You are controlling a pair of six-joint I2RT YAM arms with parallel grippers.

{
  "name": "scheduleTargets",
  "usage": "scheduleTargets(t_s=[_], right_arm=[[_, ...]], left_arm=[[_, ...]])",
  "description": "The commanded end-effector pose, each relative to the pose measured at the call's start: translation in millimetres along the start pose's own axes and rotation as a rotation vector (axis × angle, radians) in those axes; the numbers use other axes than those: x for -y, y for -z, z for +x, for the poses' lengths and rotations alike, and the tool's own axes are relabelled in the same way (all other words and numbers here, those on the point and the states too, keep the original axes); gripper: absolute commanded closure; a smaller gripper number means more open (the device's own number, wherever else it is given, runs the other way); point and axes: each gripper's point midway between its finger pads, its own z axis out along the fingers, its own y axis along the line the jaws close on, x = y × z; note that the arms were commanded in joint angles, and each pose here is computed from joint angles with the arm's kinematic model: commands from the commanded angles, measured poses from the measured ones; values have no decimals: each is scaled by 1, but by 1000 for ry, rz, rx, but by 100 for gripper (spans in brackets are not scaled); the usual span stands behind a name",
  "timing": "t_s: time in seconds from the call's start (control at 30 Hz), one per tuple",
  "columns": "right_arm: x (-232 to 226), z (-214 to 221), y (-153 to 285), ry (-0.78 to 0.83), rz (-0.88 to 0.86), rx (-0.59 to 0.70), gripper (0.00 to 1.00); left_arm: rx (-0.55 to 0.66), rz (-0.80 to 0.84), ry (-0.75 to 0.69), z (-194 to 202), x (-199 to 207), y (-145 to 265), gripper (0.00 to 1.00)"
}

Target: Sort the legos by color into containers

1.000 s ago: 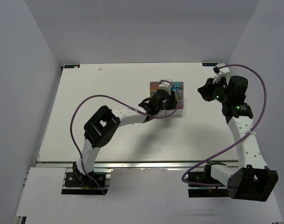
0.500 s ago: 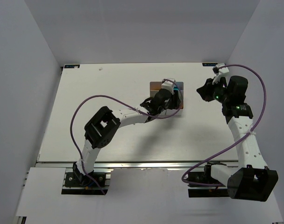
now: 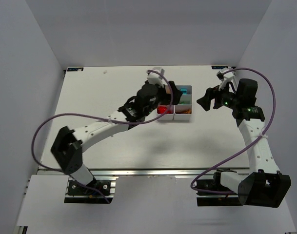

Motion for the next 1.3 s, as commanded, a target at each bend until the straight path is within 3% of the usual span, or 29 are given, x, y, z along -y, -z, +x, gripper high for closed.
scheduleTargets(t_s=[0.0,0.43,0.9,1.27], right_arm=[[-5,-15,4,40,-47,10,11],[11,-10,7,-53,49,-97,10],[36,-10,17,-135,243,-100,11],[37,-8,13,-152,249,-70,11]], left_arm=[[-2,-75,25,-12,-31,38,2],[49,-217,25,-56,-90,136,2],[68,-263,52,-59,-105,162,2],[66,-284,47,-61,-108,168,2]])
